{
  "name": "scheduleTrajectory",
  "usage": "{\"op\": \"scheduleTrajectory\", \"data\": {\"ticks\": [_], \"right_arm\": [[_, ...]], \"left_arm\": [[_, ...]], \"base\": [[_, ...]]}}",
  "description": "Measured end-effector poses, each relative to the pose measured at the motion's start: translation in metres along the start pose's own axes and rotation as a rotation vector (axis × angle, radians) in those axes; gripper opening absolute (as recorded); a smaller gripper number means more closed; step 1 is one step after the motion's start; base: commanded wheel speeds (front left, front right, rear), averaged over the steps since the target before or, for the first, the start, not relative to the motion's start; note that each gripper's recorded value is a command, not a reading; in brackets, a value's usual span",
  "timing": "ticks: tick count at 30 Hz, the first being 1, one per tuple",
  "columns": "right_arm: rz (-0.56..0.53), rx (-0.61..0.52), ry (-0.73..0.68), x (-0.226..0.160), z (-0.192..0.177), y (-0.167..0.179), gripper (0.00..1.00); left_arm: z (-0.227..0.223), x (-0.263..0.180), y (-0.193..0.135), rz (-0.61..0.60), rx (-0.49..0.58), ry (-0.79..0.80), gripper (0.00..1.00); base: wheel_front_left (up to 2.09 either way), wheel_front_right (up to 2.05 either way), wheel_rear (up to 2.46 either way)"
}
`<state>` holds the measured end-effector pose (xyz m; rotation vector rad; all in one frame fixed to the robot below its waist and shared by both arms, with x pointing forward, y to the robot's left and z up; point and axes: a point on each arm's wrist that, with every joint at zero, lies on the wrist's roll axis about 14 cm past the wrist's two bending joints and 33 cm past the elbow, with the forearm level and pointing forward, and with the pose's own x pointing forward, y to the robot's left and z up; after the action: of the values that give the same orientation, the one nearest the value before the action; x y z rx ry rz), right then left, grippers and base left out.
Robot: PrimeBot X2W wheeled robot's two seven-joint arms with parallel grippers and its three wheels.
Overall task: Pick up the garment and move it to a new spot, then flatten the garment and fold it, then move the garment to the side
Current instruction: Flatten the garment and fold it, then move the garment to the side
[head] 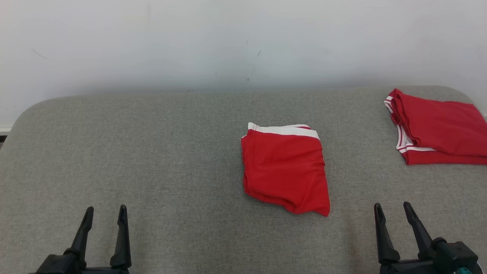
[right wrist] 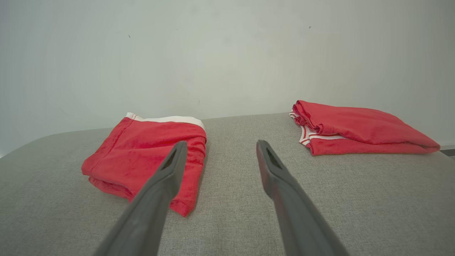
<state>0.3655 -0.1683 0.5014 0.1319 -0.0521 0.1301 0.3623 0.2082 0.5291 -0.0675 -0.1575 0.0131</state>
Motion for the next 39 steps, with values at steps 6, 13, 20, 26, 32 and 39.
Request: {"op": "scheduleTrajectory", "data": {"ticks": [6,13,20,26,32,39], "right_arm": [[0.001,-0.004,0.012,-0.001,-0.002,0.001,1.0],[0.001,-0.003,0.013,-0.001,-0.002,0.001,1.0],[-0.005,0.0,0.019,-0.002,-0.004,0.0,1.0],[0.015,-0.013,0.014,0.008,-0.001,0.004,1.0],[0.082,-0.047,-0.009,0.046,0.016,0.015,1.0],[0.155,-0.099,0.061,0.097,0.013,0.023,1.0]], "left_arm": [[0.0,0.0,0.001,0.0,0.001,-0.001,1.0],[0.0,-0.001,0.002,0.002,0.001,0.0,1.0],[0.001,-0.002,0.003,0.006,0.001,-0.001,1.0],[-0.001,-0.002,0.005,0.013,0.0,0.006,1.0],[-0.007,0.002,0.002,0.006,-0.002,0.019,1.0],[-0.01,0.015,-0.002,-0.002,-0.006,0.021,1.0]], "base": [[0.0,0.0,0.0],[0.0,0.0,0.0],[0.0,0.0,0.0],[0.0,0.0,0.0],[0.0,0.0,0.0],[0.0,0.0,0.0]]}}
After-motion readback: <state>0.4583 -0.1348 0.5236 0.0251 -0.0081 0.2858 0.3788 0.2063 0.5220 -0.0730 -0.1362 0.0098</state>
